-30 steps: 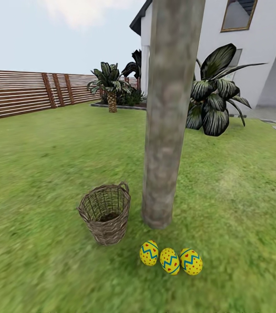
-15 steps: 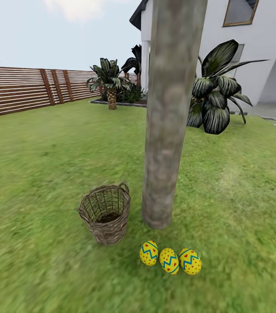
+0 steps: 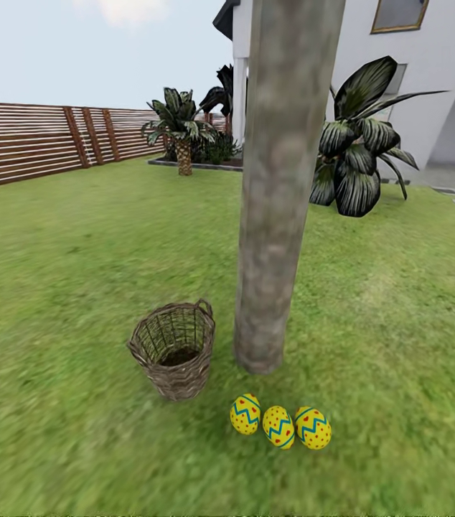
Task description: Take the three Easter eggs out of the wicker basket on the lawn in the garden, then place them on the lawn next to a single tree (choose any tree) so that all three eggs are next to the same tree and none are left in the basket.
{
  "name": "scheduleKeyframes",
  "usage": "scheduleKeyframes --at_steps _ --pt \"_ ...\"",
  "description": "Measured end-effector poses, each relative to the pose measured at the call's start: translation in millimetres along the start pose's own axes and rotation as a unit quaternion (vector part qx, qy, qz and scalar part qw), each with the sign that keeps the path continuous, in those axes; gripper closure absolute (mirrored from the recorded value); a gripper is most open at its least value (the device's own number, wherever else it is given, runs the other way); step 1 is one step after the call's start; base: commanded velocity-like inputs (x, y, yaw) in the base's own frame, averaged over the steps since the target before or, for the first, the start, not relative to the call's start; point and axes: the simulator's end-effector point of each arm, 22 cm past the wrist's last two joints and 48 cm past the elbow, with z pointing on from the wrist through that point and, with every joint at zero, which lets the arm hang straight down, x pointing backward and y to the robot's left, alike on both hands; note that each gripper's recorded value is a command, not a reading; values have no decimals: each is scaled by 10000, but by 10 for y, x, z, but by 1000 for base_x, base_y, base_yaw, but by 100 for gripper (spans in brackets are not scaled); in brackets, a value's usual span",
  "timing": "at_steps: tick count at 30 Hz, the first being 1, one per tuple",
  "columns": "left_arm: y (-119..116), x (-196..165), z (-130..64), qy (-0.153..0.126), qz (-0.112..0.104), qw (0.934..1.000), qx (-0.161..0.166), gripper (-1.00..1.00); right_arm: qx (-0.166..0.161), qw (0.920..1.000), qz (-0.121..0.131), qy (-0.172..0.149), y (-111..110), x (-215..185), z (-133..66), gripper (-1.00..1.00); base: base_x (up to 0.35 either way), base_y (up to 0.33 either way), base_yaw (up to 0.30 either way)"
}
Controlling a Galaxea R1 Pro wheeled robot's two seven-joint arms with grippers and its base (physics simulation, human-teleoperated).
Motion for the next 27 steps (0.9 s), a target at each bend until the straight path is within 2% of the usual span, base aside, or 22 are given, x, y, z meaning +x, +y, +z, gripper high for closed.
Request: scheduleKeyframes --at_steps 5,13,18,19,23,27 --pt "30 18 13 25 -2 10000 -26 -100 -13 10000 0 50 11 39 10 -100 0 0 0" --pt "63 -61 31 -189 -52 9998 -52 -100 -28 9999 -11 113 24 92 26 -100 0 0 0" --pt "99 -37 43 -158 -55 9998 -82 -100 -40 9999 -9 148 34 122 36 -100 0 0 0" --pt "140 -39 45 -156 -53 9998 -110 -100 -41 9999 -11 148 34 123 37 -100 0 0 0" --pt "555 4 41 -75 -78 9990 -427 -100 -54 9998 -43 166 41 134 39 -100 0 0 0" --pt "677 53 37 -19 -88 9985 -531 -100 -57 9998 -36 185 39 150 38 -100 0 0 0"
